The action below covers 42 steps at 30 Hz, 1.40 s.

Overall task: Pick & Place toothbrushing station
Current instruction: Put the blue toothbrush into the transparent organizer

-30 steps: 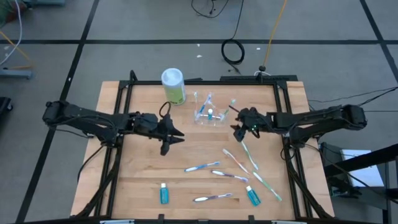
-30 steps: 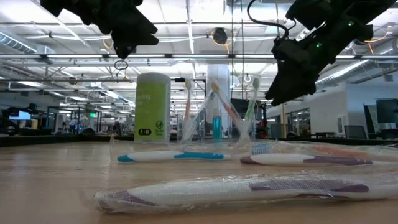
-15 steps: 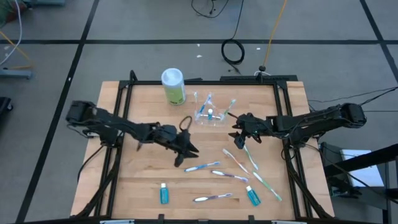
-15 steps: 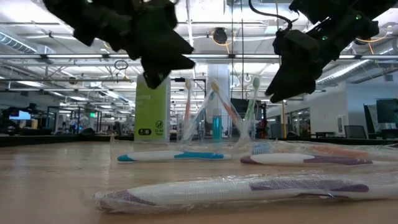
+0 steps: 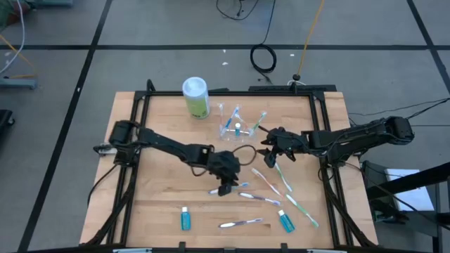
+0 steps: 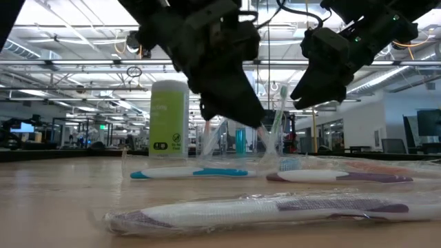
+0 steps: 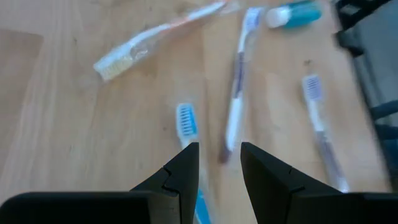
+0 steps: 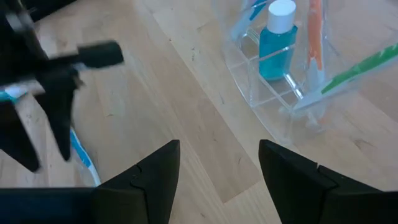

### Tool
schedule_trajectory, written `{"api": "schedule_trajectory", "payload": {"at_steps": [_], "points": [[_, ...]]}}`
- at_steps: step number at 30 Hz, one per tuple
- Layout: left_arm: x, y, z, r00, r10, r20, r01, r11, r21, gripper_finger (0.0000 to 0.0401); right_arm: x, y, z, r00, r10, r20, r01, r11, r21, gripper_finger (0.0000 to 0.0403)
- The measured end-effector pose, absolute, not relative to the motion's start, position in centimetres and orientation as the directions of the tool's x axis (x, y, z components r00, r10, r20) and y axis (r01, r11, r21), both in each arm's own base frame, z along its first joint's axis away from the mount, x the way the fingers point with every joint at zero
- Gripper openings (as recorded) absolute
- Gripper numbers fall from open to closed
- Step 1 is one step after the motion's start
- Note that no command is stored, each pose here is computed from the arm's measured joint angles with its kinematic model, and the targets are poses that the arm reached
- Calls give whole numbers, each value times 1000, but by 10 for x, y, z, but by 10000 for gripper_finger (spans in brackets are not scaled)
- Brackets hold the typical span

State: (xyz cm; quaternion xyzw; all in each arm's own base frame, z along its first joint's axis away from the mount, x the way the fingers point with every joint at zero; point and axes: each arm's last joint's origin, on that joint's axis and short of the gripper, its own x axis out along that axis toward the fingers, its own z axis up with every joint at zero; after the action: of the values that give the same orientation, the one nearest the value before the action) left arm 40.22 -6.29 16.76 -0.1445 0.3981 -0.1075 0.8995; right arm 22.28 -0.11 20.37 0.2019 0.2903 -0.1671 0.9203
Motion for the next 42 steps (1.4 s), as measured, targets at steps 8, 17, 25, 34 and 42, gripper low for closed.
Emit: {"api": "schedule_trajectory", "payload": {"at_steps": [8,17,25,34,42], "points": [[423,-68,142,623,-301,-722,107,947,-302,122,223,-1,204,777,-190,-600,423,863,276,211],[423,-66,124,586,-224,-778,65,971,-231,122,223,-1,204,777,-189,-601,423,863,276,210],[419,-64,118,543,-160,-824,57,986,-153,78,223,-1,204,777,-189,-600,423,863,276,210],[413,-55,130,513,-216,-830,65,975,-214,19,223,-1,204,777,-188,-601,423,863,277,210],[395,-38,203,620,-103,-778,79,995,-69,8,223,-1,204,775,-189,-603,424,863,275,210]]}}
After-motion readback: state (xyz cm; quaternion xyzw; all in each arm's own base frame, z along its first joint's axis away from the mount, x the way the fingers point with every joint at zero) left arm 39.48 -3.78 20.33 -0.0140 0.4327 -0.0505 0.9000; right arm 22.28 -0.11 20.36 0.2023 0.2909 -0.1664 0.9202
